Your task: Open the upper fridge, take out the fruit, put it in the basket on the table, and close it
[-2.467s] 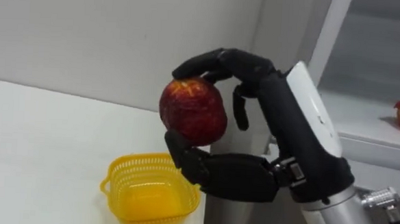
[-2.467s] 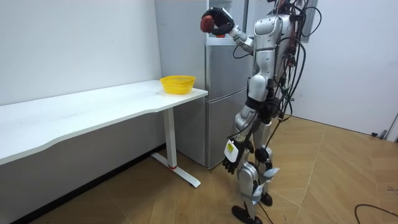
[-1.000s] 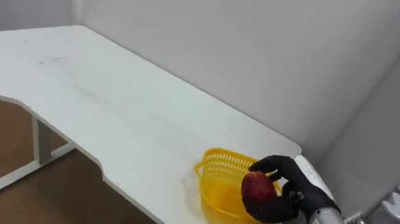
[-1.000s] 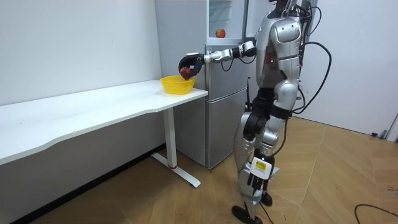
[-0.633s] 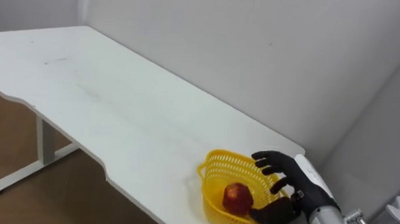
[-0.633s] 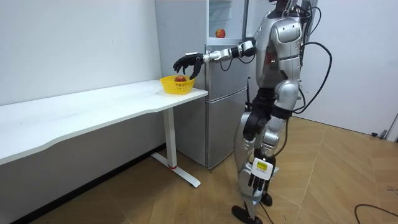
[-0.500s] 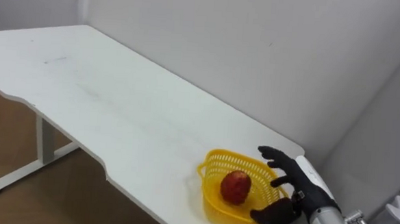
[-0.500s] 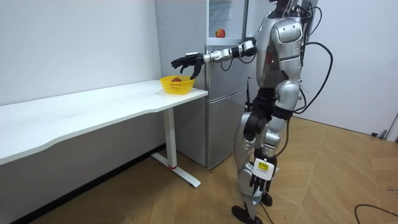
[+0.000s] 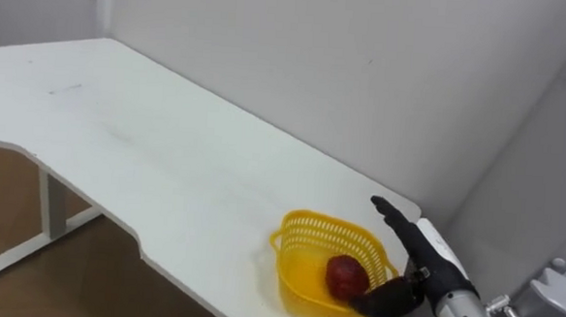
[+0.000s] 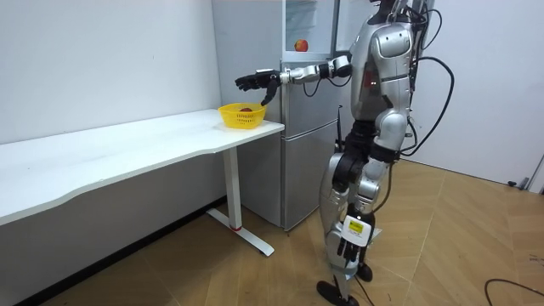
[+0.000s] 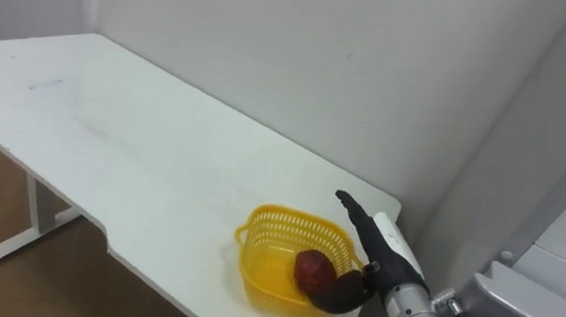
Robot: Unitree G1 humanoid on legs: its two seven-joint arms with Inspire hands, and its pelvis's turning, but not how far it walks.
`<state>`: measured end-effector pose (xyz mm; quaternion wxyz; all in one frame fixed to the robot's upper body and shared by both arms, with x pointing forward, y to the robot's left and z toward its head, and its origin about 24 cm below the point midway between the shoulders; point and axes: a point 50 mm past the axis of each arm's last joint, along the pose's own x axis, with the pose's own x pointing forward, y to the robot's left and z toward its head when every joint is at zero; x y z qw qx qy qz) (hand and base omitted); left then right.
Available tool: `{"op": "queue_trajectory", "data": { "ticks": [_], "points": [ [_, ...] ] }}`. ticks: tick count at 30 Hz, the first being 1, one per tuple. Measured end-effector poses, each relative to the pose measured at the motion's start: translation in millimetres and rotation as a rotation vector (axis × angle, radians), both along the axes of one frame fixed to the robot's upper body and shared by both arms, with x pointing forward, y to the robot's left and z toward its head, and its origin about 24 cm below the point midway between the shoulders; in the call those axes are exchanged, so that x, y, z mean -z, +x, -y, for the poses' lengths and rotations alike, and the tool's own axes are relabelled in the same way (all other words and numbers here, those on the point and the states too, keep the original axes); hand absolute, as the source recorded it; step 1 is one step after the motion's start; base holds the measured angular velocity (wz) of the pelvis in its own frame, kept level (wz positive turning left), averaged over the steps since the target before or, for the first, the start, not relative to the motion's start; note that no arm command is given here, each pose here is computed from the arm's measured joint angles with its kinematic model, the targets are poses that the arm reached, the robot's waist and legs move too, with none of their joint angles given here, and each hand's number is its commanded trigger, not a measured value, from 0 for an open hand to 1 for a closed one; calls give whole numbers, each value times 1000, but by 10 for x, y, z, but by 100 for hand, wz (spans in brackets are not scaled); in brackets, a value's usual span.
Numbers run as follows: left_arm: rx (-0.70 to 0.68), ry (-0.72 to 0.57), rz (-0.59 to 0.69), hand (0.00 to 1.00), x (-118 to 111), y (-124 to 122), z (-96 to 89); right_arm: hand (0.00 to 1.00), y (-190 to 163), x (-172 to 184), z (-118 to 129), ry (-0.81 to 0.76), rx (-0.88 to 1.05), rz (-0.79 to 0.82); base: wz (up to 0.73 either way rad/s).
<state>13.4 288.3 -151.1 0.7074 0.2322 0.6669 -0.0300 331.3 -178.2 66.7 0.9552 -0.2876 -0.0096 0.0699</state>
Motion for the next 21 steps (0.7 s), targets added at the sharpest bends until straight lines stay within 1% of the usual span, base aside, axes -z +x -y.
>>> {"op": "queue_trajectory", "data": {
  "ticks": [4,6,11,15,21],
  "points": [
    [4,-8,0,0,12,-13,40,0,-4,-89,-63,17,-33,31,-15],
    [-1,-27,-12,0,36,-65,104,0,-16,-187,-136,27,-71,71,-20],
    [-9,-38,-18,0,57,-122,172,0,-53,-382,-236,58,-116,152,-11],
    [-5,-51,3,0,62,-88,218,0,-227,-640,-346,119,-180,280,-11],
    [5,-61,37,0,67,-42,262,0,-387,-819,-442,145,-240,367,-18]
  ]
}}
